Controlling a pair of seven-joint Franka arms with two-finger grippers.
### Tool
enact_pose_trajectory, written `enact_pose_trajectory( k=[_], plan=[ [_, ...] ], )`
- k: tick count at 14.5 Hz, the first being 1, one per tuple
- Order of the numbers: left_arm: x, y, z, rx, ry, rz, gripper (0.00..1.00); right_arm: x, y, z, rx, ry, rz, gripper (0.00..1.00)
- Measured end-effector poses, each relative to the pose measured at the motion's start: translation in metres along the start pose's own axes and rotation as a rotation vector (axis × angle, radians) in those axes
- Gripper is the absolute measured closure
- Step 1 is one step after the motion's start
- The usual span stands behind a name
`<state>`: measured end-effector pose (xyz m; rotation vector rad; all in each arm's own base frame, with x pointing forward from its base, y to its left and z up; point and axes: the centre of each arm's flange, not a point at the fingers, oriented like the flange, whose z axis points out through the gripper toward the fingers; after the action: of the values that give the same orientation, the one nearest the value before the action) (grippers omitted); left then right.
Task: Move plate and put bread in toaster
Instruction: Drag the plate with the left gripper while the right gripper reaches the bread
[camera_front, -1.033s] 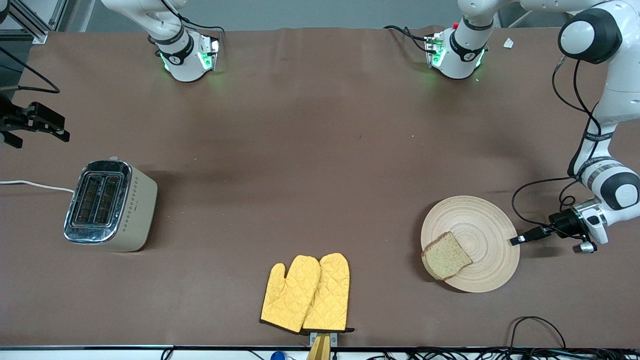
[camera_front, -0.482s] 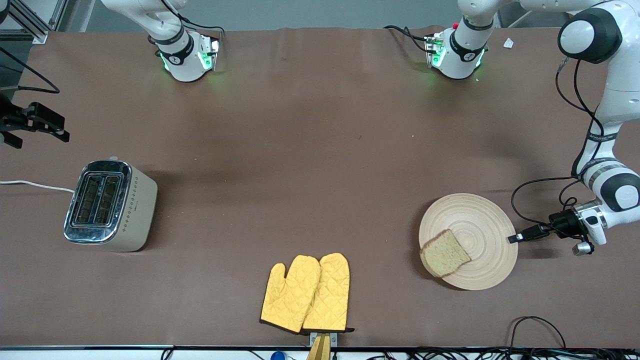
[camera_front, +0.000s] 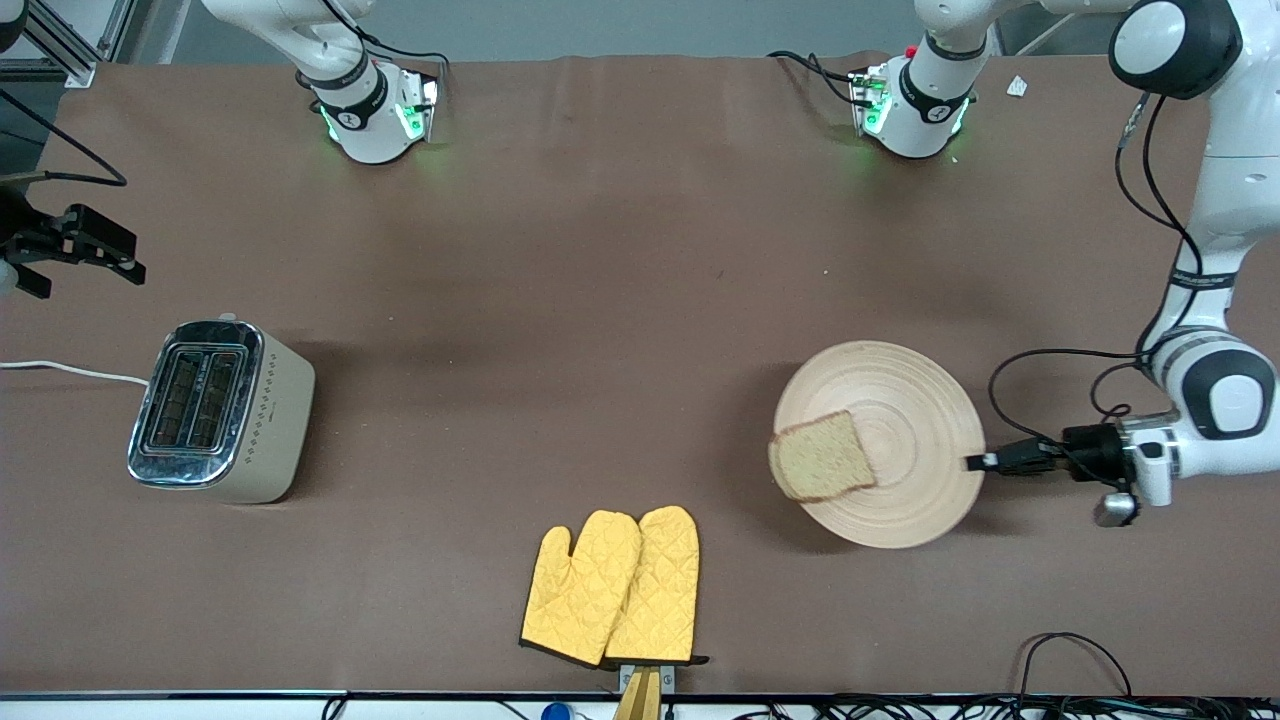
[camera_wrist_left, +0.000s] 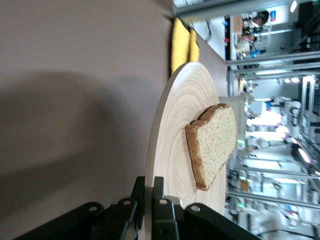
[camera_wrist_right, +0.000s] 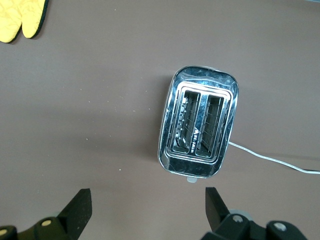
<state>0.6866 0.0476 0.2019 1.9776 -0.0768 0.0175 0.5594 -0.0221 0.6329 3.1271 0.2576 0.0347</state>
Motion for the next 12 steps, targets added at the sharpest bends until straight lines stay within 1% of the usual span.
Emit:
enact_pose_trajectory(
  k=[1,3,5,7,8,10,12],
  plan=[
    [-0.002,0.005,0.026,-0.006,-0.007,-0.004,0.91,0.001,-0.004,0.0,0.008,0.002,-0.005,0.0],
    [-0.004,0.02,0.075,-0.007,-0.022,-0.024,0.91,0.003,-0.014,0.0,0.059,0.011,-0.013,0.0],
    [-0.005,0.044,0.133,0.013,-0.066,-0.044,0.91,0.004,-0.021,0.003,0.097,0.006,-0.003,0.0],
    [-0.01,0.07,0.201,0.064,-0.101,-0.047,0.91,0.011,-0.033,0.017,0.107,-0.019,0.032,0.0],
    [-0.014,0.08,0.23,0.097,-0.103,-0.04,0.91,0.019,-0.045,0.027,0.107,-0.025,0.038,0.0],
    [-0.024,0.092,0.274,0.146,-0.101,-0.019,0.91,0.039,-0.067,0.056,0.106,-0.029,0.033,0.0],
    [-0.033,0.099,0.304,0.166,-0.107,-0.001,0.91,0.062,-0.086,0.098,0.117,-0.022,0.022,0.0]
  ],
)
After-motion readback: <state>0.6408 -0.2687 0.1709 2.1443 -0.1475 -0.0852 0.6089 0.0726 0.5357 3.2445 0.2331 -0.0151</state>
